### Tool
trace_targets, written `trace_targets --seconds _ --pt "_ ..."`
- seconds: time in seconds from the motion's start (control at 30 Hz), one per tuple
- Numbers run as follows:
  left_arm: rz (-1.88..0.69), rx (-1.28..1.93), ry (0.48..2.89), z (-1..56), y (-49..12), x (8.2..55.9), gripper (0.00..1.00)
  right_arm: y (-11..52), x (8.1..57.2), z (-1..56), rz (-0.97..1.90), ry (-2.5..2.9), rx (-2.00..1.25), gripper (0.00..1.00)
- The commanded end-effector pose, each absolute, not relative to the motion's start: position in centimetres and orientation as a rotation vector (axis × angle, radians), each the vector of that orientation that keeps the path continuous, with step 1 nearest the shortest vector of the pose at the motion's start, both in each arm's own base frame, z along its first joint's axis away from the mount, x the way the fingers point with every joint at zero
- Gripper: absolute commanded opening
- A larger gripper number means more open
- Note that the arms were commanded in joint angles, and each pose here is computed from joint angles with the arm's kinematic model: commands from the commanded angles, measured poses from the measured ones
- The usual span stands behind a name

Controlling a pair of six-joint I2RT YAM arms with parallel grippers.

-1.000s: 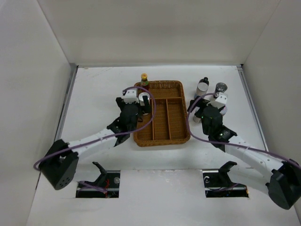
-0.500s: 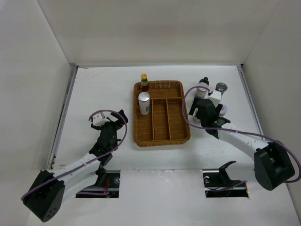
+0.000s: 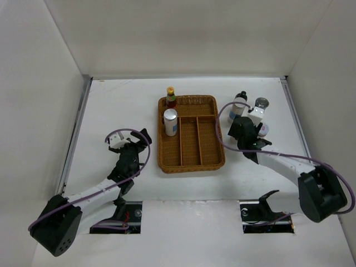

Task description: Organize the condiment bottles

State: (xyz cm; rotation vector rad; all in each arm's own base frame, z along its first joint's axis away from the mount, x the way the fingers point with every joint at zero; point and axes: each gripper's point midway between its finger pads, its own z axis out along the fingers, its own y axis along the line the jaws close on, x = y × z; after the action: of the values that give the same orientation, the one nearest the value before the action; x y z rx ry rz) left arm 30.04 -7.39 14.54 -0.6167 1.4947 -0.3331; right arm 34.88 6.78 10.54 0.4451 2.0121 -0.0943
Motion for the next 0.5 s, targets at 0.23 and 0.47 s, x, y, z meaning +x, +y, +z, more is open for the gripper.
trace_targets --seconds 0.23,0.47 --pt "-0.384 -0.631 1.453 15.6 -7.6 30.3 1.00 19.3 35.4 28.9 0.330 1.612 0.204 0.55" --pt "-0.386 -0.644 1.428 16.0 -6.9 30.0 1.00 30.3 36.3 27.9 0.527 1.660 0.021 0.55"
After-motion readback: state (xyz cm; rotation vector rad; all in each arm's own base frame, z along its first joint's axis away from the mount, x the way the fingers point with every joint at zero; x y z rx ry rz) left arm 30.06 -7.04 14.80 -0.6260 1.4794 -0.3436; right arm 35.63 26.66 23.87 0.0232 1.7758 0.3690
